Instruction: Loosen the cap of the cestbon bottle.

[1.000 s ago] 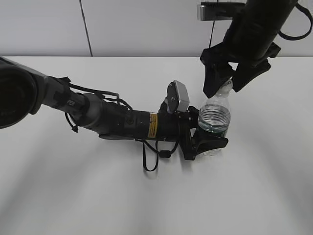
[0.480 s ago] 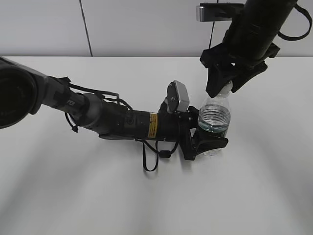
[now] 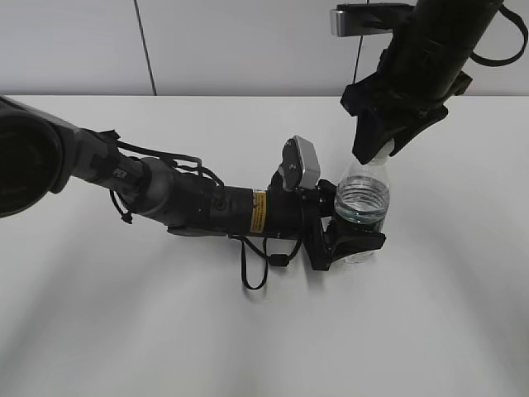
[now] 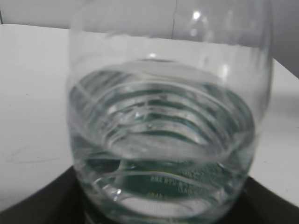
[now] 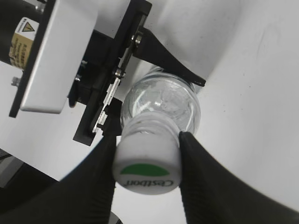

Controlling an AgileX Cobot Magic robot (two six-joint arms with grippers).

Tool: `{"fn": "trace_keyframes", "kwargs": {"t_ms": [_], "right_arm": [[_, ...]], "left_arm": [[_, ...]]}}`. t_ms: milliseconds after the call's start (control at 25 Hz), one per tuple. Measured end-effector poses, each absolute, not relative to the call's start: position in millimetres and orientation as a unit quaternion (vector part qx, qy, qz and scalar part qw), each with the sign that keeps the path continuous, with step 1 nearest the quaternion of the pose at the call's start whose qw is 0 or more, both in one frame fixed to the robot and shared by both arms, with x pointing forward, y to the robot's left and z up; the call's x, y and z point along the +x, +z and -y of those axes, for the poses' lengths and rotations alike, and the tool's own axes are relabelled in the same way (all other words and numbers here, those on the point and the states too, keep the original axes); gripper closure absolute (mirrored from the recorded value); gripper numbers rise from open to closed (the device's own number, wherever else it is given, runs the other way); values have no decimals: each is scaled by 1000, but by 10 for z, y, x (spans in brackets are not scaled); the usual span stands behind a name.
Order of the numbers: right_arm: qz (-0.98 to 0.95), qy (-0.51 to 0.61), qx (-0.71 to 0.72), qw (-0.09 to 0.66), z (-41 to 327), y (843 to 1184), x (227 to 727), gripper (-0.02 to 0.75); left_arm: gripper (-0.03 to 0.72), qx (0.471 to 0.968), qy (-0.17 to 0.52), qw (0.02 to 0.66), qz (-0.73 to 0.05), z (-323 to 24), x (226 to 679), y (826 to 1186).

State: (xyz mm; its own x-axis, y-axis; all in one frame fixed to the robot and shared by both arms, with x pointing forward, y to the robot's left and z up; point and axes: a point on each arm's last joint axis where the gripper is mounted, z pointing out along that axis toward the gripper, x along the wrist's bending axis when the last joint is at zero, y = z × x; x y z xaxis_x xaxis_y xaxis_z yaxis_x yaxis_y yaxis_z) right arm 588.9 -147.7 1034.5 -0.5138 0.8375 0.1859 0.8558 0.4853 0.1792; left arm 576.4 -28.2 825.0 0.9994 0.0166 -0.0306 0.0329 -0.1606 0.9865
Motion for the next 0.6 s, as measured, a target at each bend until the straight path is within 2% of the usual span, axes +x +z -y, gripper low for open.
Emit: {"fn": "trace_keyframes", "kwargs": {"t_ms": [600], "right_arm": [[948,-123,-293,6,1491,10341,5889,429]], "left_arm": [[188,762,-6,648,-16,282,5764,8250]]}}
